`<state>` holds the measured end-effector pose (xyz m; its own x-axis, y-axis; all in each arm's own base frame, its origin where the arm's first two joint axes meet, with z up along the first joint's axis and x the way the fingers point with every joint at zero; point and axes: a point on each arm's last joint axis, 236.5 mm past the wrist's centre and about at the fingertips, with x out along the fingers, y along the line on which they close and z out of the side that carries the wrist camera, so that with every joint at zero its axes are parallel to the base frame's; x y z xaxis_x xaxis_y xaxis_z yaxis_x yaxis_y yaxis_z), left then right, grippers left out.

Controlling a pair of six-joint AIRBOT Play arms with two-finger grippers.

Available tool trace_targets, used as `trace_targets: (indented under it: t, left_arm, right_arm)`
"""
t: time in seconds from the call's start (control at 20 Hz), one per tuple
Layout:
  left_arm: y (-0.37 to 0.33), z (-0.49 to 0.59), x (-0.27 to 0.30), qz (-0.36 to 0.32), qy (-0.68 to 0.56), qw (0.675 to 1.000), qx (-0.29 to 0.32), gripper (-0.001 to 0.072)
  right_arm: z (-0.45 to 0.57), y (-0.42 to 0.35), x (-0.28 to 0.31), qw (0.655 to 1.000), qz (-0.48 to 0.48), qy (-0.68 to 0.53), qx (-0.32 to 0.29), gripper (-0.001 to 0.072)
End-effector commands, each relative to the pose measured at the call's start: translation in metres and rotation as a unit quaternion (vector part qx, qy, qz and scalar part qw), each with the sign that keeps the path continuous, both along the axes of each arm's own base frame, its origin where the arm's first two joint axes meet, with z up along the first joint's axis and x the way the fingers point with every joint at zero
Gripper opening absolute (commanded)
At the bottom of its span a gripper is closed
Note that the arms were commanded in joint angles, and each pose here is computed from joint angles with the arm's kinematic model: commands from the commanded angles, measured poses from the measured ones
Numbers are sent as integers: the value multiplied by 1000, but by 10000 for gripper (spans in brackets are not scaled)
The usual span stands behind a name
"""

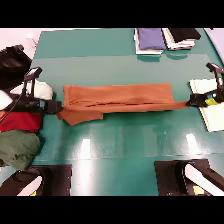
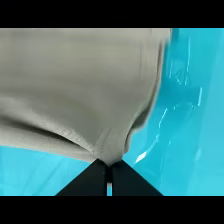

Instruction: Fold the shirts.

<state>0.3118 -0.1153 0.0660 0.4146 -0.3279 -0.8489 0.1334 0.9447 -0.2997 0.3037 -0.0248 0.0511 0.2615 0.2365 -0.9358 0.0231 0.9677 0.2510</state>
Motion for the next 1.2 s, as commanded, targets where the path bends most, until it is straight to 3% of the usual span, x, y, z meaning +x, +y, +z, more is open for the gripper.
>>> trace_targets:
  t: [0.0, 0.3, 0.55, 0.6, 0.65, 0.7, 0.75, 0.85, 0.9, 1.0, 1.05, 1.1, 1.15]
  left_arm:
    - [2, -17, 64, 19, -26, 999, 18, 25]
    - [-9, -43, 150, 8, -35, 999, 32, 26]
    - [-11, -60, 167, 12, -35, 999, 33, 38]
    - [-11, -56, 169, 12, -38, 999, 32, 282]
    - [-12, -50, 170, 11, -40, 999, 31, 464]
    - [-13, -43, 169, 8, -39, 999, 31, 470]
    - [-14, -35, 168, 4, -36, 999, 31, 470]
    - [-15, -24, 163, -6, -24, 999, 32, 469]
    - [-17, -20, 161, -9, -20, 999, 30, 420]
    - [-21, -18, 158, -11, -14, 1000, 22, 104]
    - [-25, -18, 158, -9, -13, 1000, 10, 33]
    - [-32, -16, 159, -8, -13, 1000, -8, 27]
    - [-40, -12, 159, -5, -13, 999, -29, 27]
  right_arm:
    - [-9, 1, 51, 1000, -2, 5, 4, 15]
    - [-38, 8, 114, 999, -1, 31, 16, 14]
    - [-57, 21, 149, 998, 1, 34, 61, 28]
    - [-53, 23, 158, 997, 6, 21, 80, 178]
    - [-47, 26, 165, 995, 6, 9, 99, 331]
    - [-41, 26, 168, 993, 10, -1, 114, 385]
    - [-36, 22, 167, 993, 16, -8, 121, 384]
    - [-36, 4, 154, 992, 15, 7, 123, 385]
    - [-39, -7, 145, 991, 8, 20, 129, 384]
    - [-57, -28, 123, 987, -22, 55, 147, 384]
    - [-69, -37, 112, 984, -42, 71, 158, 387]
    - [-81, -43, 104, 980, -62, 82, 168, 401]
    - [-92, -47, 98, 976, -80, 88, 183, 461]
